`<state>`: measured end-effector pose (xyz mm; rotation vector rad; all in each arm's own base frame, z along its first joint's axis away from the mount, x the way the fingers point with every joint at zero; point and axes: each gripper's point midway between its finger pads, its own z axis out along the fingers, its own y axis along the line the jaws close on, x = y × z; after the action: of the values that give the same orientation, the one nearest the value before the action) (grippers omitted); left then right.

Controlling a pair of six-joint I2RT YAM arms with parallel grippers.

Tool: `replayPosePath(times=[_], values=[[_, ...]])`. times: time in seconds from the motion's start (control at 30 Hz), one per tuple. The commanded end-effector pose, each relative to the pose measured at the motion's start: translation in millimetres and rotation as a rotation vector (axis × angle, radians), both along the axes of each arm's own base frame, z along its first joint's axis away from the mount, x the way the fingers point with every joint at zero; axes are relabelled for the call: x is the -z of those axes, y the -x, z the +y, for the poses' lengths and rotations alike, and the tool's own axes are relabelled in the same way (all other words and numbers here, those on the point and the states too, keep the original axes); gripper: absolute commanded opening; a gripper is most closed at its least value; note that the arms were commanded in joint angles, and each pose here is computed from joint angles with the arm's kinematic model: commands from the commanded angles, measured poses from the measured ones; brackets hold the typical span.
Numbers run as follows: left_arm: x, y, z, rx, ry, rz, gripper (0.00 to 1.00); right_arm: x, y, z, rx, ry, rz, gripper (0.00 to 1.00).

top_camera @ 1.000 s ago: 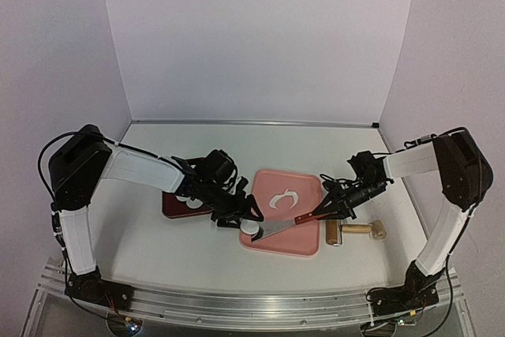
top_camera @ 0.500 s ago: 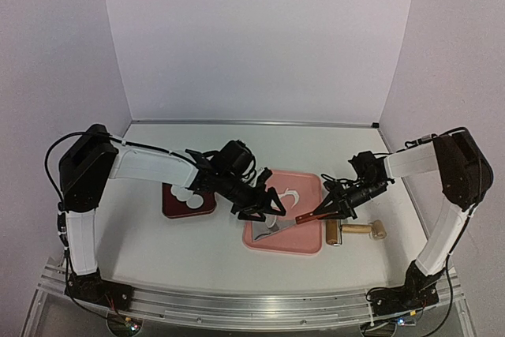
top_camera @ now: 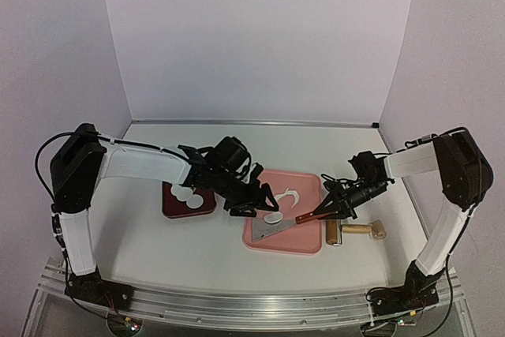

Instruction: Roll out the dumpling wrappers from the dough

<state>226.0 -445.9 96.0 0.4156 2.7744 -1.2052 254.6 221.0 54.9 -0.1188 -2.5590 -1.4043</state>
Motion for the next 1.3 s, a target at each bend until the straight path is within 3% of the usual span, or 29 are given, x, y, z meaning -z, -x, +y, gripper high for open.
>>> replayPosePath(times=[0.0, 0.3, 0.53, 0.9, 1.27], values=[[-21, -11, 10, -0.081, -0.023, -0.042, 0.75, 70, 20, -57, 0.099, 0.419, 0.143, 0.0], [-4, -30, 11, -0.152, -0.103, -0.061, 0.74, 60, 23, -82, 0.222, 0.45, 0.161, 0.0], [22, -53, 16, -0.181, -0.251, -0.092, 0.7, 65, 43, -98, 0.257, 0.486, 0.242, 0.0], [32, -64, 30, -0.22, -0.27, -0.081, 0.69, 60, 74, -118, 0.285, 0.527, 0.315, 0.0], [55, -79, 28, -0.198, -0.3, -0.094, 0.58, 45, 79, -151, 0.403, 0.613, 0.292, 0.0]])
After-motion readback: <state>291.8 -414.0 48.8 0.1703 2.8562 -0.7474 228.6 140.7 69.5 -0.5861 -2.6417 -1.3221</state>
